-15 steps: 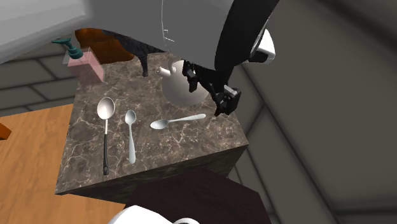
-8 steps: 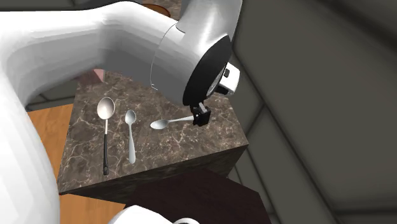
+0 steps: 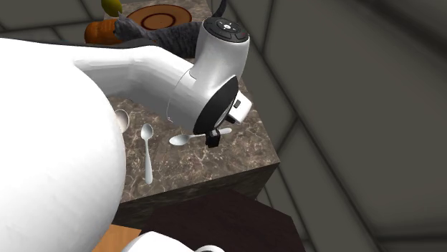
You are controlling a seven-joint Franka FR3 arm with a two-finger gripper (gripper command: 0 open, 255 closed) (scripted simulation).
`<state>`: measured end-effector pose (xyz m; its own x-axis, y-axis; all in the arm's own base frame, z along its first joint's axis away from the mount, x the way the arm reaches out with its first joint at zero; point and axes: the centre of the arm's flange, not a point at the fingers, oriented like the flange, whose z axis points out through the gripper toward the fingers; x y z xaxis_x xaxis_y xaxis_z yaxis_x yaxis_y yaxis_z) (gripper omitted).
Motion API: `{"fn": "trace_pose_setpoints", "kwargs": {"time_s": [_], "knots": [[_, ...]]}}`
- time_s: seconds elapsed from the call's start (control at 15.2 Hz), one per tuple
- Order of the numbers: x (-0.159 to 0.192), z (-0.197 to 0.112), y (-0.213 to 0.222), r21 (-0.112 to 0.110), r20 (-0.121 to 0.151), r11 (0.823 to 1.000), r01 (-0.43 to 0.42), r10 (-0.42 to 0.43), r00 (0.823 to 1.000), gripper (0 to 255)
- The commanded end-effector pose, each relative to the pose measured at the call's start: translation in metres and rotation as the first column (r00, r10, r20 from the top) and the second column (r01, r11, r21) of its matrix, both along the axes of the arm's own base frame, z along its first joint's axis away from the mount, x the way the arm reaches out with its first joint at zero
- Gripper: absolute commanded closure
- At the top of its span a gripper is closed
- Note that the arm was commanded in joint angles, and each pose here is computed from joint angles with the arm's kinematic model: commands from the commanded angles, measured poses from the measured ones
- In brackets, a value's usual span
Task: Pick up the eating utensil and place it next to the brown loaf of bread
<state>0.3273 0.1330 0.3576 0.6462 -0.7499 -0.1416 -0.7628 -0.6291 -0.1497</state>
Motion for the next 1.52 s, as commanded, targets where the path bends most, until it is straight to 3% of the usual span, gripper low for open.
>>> {"fn": "trace_pose_setpoints", "kwargs": {"time_s": [0.0, 0.2, 0.66, 0.73, 1.45], "knots": [[0.000, -0.012, 0.003, 0.000, 0.000, 1.000, 0.003, -0.003, 1.000, 0], [0.000, -0.025, 0.005, 0.000, 0.000, 1.000, 0.003, -0.003, 1.000, 0], [0.000, -0.025, 0.005, 0.000, 0.000, 1.000, 0.003, -0.003, 1.000, 0], [0.000, -0.025, 0.005, 0.000, 0.000, 1.000, 0.003, -0.003, 1.000, 255], [0.000, -0.014, 0.005, 0.000, 0.000, 1.000, 0.003, -0.003, 1.000, 255]]}}
